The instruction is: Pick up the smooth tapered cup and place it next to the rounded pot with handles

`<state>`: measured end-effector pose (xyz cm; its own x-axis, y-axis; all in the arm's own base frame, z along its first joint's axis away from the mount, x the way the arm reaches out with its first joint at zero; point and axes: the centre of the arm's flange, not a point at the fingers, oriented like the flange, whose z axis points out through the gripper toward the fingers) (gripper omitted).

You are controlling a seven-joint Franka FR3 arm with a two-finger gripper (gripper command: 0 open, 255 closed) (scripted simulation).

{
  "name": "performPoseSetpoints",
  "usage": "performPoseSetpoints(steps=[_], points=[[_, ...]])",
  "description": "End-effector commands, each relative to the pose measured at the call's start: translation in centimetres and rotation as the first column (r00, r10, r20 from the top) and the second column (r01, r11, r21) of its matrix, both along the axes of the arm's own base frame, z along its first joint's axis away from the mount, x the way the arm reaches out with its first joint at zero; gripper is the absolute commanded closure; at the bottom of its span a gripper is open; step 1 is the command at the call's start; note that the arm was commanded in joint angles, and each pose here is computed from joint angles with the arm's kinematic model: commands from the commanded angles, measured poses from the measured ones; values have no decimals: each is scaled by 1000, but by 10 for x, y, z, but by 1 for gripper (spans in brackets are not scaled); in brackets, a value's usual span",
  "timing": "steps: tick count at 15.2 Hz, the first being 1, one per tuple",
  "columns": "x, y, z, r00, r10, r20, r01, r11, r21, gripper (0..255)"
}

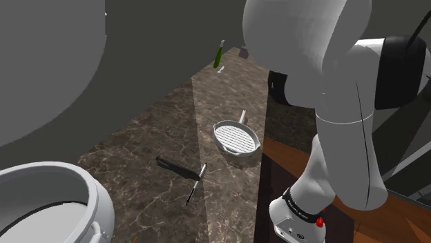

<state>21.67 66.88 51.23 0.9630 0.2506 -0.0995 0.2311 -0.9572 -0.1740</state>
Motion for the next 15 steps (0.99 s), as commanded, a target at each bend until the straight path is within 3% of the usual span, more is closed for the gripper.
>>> performPoseSetpoints(steps=[1,15], points=[[0,0,-9,1000,0,0,0,1000,1,255],[0,0,-83,1000,0,0,0,1000,1,255]])
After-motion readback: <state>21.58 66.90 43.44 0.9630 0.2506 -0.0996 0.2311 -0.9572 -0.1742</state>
